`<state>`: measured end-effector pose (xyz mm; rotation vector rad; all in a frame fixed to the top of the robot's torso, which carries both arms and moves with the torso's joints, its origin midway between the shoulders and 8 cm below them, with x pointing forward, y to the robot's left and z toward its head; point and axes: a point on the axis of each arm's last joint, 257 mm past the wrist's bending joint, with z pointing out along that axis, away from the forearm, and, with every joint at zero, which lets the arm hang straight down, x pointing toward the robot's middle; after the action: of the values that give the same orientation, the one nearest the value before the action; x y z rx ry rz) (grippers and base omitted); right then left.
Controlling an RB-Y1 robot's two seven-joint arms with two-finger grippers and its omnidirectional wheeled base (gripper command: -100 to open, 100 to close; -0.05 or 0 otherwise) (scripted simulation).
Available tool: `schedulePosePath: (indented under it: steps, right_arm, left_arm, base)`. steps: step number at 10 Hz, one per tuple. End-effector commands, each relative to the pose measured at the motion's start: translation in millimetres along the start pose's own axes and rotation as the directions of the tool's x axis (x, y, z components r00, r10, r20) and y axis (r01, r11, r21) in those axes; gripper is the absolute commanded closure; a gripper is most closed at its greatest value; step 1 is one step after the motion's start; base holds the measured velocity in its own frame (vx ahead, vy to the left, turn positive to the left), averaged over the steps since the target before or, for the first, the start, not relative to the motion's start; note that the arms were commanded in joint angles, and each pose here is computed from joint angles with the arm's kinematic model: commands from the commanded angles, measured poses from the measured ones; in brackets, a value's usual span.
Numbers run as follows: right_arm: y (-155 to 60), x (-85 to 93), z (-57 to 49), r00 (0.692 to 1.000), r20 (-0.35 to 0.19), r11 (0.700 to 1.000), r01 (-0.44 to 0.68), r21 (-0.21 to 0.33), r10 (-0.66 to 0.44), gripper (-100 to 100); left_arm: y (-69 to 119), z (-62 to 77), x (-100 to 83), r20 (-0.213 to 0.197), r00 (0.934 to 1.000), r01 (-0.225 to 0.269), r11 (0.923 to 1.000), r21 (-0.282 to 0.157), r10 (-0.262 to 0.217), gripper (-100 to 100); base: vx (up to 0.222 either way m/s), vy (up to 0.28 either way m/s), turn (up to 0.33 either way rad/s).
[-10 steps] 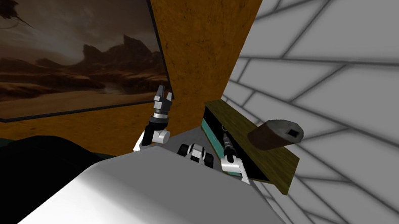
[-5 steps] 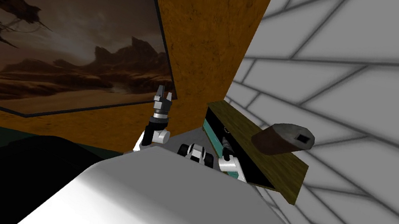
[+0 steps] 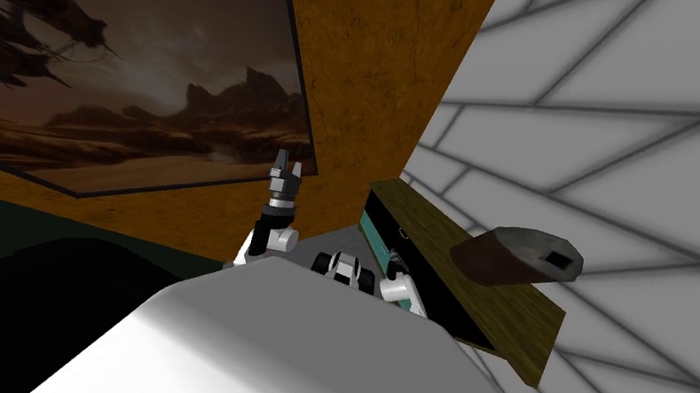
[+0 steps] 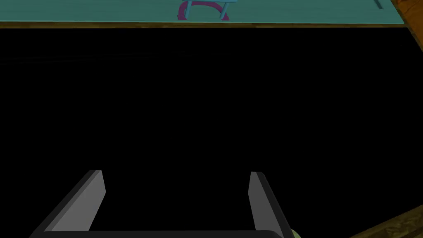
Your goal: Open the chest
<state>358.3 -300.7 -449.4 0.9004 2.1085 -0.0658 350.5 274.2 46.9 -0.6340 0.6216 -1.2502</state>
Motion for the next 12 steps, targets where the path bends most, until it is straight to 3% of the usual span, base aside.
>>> schedulePosePath:
  steps: [1,3,4,5,9,10,11,12]
  right_arm:
    - [-25.2,16.1,3.9,0.996,-0.014,0.991,0.094,0.098,-0.093,-100]
    - [-38.6,18.0,3.5,0.994,-0.021,0.984,0.105,0.144,-0.103,-100]
    - [-51.5,24.3,5.3,0.985,-0.026,0.966,0.173,0.192,-0.171,-100]
    - [-60.1,25.6,4.2,0.984,-0.033,0.959,0.175,0.221,-0.172,-100]
    - [-100.5,33.7,1.0,0.948,-0.060,0.880,0.311,0.359,-0.311,-100]
    - [-102.0,33.4,0.4,0.949,-0.061,0.877,0.311,0.365,-0.311,-100]
    - [-110.5,30.7,-1.9,0.927,-0.059,0.839,0.362,0.405,-0.371,-100]
    - [-121.0,33.9,-3.6,0.923,-0.075,0.823,0.372,0.429,-0.378,-100]
  left_arm:
    - [0.0,0.0,0.0,0.000,1.0000,0.000,1.0000,0.000,0.000,0]
    - [0.0,0.0,0.0,0.000,1.0000,0.000,1.0000,0.000,0.000,0]
    - [0.0,0.0,-0.1,0.000,1.0000,0.000,1.0000,0.000,0.000,0]
    - [0.0,0.0,0.0,0.000,1.0000,0.000,1.0000,0.000,0.000,0]
    - [0.0,0.0,0.0,0.000,1.0000,0.000,1.0000,0.000,0.000,0]
    - [0.0,0.0,-0.1,0.000,1.0000,0.000,1.0000,0.000,0.000,0]
    - [0.0,0.0,-0.1,0.000,1.0000,0.000,1.0000,0.000,0.000,0]
    - [0.0,0.0,0.0,0.000,1.0000,0.000,1.0000,0.000,0.000,0]
  base:
    - [0.029,0.035,0.127]
    - [0.020,0.021,0.034]
    - [0.022,0.027,0.139]
    - [0.031,0.029,0.087]
    - [0.040,0.034,0.082]
    - [0.018,0.016,-0.003]
    - [0.037,0.027,0.113]
    - [0.041,0.028,0.061]
